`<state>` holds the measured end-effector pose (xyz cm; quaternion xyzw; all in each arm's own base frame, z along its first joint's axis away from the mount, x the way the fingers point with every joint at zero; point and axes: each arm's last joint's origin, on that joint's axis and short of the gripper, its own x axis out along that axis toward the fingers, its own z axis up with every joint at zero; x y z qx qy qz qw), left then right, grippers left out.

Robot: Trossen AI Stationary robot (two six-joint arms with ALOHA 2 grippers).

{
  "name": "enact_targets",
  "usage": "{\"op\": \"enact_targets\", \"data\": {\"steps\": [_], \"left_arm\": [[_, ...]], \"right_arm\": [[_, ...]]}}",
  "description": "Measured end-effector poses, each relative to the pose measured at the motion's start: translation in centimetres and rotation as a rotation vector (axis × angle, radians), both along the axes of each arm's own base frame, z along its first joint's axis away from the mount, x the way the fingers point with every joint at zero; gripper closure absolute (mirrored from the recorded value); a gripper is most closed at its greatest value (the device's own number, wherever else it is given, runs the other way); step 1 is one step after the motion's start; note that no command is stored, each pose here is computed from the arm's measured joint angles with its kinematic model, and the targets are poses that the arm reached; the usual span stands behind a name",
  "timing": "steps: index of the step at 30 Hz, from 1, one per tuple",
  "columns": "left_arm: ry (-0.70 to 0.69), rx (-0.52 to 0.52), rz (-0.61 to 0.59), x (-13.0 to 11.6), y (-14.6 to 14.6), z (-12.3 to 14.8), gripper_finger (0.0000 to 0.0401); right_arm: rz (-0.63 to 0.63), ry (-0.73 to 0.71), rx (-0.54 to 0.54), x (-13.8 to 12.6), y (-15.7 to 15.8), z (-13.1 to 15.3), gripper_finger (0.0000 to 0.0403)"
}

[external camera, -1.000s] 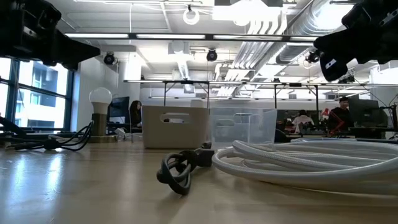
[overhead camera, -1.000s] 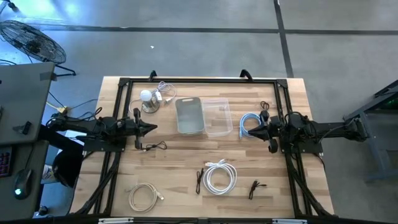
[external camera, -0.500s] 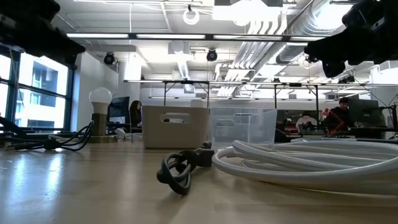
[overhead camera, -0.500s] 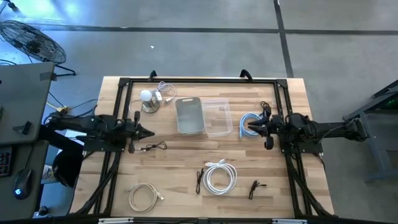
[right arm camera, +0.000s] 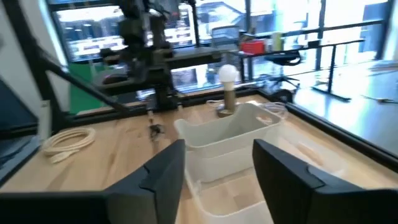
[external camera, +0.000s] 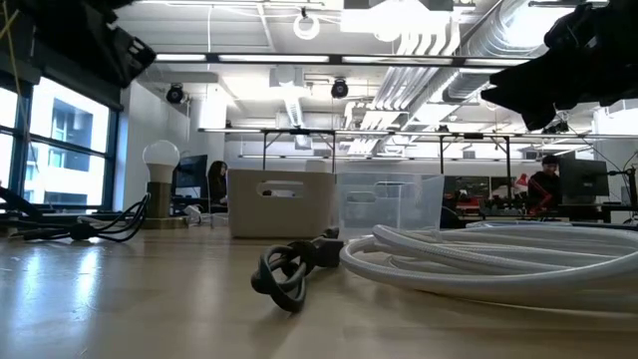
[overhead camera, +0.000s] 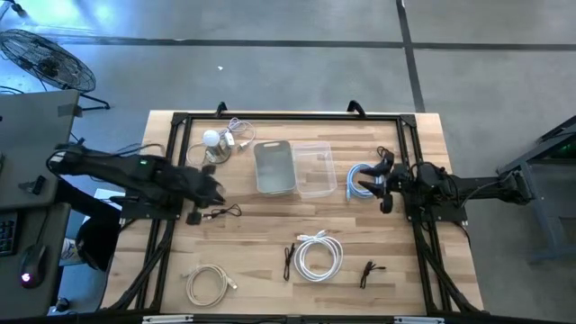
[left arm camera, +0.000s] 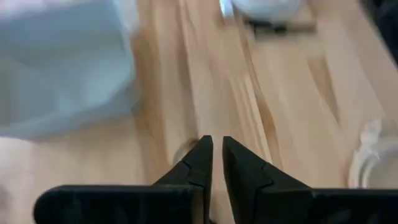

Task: Pick & Place USB Port
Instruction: Put the black charger cable into the transparent bin

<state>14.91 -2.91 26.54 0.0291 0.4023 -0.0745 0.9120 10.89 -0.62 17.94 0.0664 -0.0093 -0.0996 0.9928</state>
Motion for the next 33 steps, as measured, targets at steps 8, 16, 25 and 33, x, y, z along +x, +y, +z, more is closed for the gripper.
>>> {"op": "enact_targets", "data": {"steps": [8,16,25,33], "left_arm": [[0.403,0.05,-0.013,5.1,-1.1,-2.5,0.0309],[0.522,0.115,0.006,7.5,-1.5,-4.4,0.0245],[0.515,0.211,0.053,7.7,-1.2,-4.7,0.0231],[0.537,0.235,0.026,8.5,-1.3,-5.6,0.0231]], "right_arm": [[-0.001,0.002,0.014,0.0,0.0,0.0,0.0168],[0.03,0.0,0.026,0.0,0.1,0.0,0.0164],[0.093,-0.002,0.046,0.0,0.3,-0.1,0.0162],[0.093,-0.002,0.042,0.0,0.3,0.0,0.0162]]}}
